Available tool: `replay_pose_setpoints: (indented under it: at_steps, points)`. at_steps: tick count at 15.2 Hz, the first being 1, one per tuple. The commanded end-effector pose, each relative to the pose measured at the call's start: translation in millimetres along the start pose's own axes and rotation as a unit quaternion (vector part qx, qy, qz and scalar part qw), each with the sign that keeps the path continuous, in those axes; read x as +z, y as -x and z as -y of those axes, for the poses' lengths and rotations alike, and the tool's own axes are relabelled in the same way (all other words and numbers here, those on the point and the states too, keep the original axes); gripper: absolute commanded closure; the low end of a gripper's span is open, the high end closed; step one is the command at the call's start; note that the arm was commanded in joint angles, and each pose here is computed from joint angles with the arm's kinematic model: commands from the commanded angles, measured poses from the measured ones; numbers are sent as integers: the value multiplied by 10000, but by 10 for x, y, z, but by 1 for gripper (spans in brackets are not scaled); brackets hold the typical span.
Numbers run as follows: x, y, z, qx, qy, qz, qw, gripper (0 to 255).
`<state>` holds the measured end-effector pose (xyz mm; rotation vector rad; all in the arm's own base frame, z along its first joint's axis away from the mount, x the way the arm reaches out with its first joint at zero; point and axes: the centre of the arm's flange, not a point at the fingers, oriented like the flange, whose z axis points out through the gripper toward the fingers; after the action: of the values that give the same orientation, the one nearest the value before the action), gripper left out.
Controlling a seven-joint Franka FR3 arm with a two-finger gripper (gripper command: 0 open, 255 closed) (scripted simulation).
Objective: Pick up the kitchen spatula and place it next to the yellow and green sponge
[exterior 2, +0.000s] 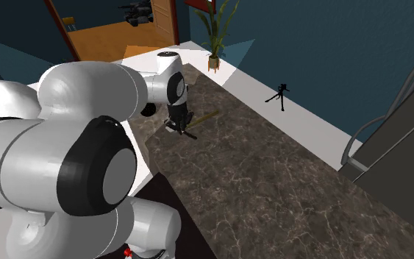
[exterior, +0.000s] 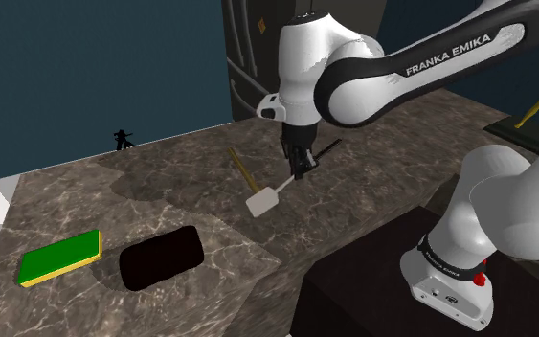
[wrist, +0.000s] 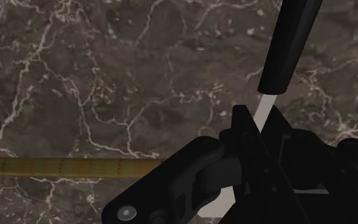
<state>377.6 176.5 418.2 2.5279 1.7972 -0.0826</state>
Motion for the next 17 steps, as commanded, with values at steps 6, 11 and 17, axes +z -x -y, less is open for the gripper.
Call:
replay_pose_setpoints:
  at_steps: [6,11,17]
  points:
    - [-183,-521,33,-1,-2,2,10000,255]
    - [-228,-1179,66,-1,-2,2,10000,255]
    - [-281,-1968,105,-1,-2,2,10000,255]
